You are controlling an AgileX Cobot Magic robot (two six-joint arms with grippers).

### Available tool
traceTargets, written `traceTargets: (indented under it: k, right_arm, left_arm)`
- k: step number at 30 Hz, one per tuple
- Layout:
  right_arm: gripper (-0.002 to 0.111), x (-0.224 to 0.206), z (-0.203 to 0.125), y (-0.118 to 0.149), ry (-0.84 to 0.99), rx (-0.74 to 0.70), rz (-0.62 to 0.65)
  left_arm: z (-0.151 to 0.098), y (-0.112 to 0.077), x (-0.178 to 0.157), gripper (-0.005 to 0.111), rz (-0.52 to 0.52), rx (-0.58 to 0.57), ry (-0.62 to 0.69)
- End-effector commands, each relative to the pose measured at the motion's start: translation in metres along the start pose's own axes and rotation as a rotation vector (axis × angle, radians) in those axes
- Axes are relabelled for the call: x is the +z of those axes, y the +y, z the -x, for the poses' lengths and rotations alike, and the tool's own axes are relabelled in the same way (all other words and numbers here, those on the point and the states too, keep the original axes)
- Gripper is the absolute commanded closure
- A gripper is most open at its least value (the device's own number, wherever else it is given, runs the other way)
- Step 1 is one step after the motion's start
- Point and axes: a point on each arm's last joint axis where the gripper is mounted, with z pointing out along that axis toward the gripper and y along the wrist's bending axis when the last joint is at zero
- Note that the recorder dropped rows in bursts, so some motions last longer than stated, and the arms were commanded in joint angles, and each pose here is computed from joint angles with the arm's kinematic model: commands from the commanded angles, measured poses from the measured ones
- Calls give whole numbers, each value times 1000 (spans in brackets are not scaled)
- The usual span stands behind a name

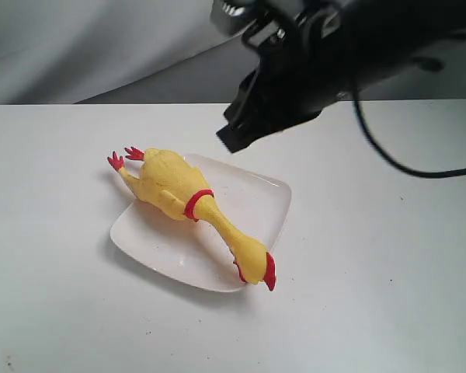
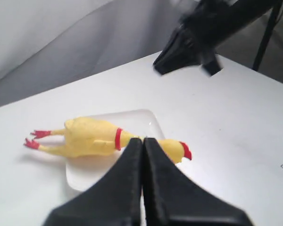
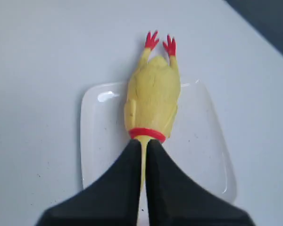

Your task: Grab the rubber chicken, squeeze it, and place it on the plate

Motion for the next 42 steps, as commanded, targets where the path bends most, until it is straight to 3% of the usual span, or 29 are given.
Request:
traceTargets:
  k: [1, 10, 17, 21, 26, 42]
  right_arm:
    - [108, -67, 1, 14, -125, -40, -36]
    - [108, -152, -52, 63, -494, -168, -122]
    - [108, -191, -107, 78, -783, -174, -186]
    - [108, -205, -131, 81, -865, -194, -220]
    - [108, -220, -152, 88, -913, -150, -176]
    - [108, -240, -164, 91, -1002, -153, -191]
  left_arm:
    - [-5, 2, -3, 107, 38, -52, 44]
    - [-20, -18, -52, 107, 34, -95, -153]
    - [-46, -36, -99, 107, 31, -61, -365]
    - [-50, -38, -99, 107, 14, -64, -314]
    - [-51, -39, -98, 107, 10, -63, -293]
    - [-52, -39, -98, 107, 9, -63, -292]
